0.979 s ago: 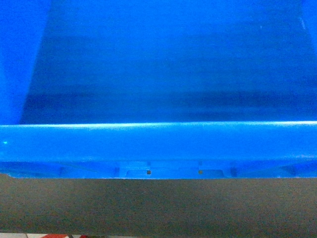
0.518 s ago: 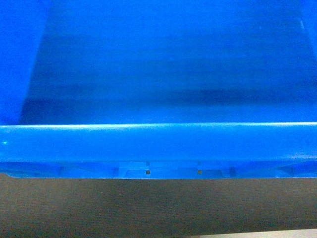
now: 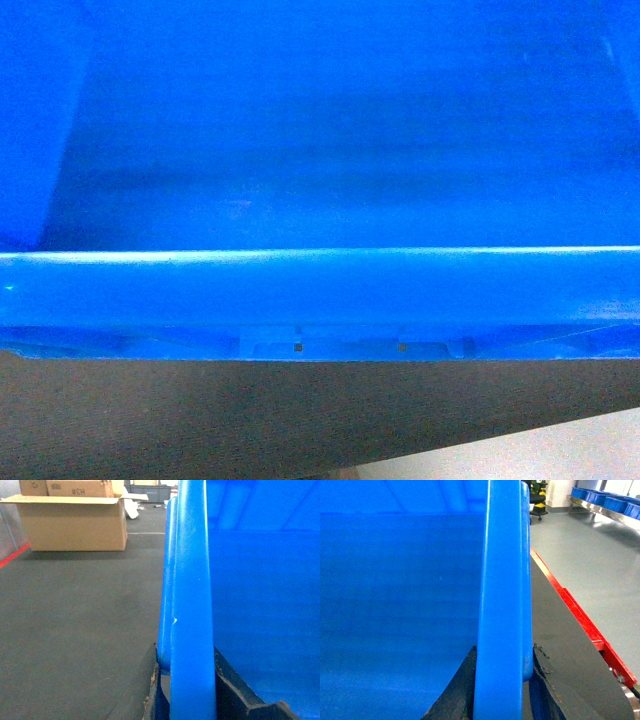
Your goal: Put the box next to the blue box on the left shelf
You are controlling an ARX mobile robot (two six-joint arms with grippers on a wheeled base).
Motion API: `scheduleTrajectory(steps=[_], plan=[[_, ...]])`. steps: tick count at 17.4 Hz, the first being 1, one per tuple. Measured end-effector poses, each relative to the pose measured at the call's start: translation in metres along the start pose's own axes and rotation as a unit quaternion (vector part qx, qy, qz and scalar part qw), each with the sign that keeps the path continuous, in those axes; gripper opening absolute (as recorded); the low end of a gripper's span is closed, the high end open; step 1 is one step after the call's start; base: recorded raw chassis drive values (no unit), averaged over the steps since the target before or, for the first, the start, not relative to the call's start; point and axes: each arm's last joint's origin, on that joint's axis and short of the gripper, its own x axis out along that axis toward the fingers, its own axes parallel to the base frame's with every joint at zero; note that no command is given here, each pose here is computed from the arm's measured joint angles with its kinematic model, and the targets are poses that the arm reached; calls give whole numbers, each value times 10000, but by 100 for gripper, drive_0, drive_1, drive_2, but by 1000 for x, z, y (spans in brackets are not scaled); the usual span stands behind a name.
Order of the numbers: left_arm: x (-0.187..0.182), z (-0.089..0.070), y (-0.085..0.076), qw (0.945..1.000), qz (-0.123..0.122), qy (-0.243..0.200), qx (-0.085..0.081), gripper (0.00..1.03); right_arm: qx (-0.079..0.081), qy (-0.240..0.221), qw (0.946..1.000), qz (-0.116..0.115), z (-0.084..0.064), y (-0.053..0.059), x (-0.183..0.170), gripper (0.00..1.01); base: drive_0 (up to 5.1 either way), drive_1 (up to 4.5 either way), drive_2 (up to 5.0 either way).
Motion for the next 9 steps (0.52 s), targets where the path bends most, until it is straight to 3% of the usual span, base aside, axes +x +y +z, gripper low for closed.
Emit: scheduleTrajectory(steps=[9], plan=[[0,0,0,10000,0,2,3,18,0,0,10000,2,0,0,0,21,-157,-157,-157]])
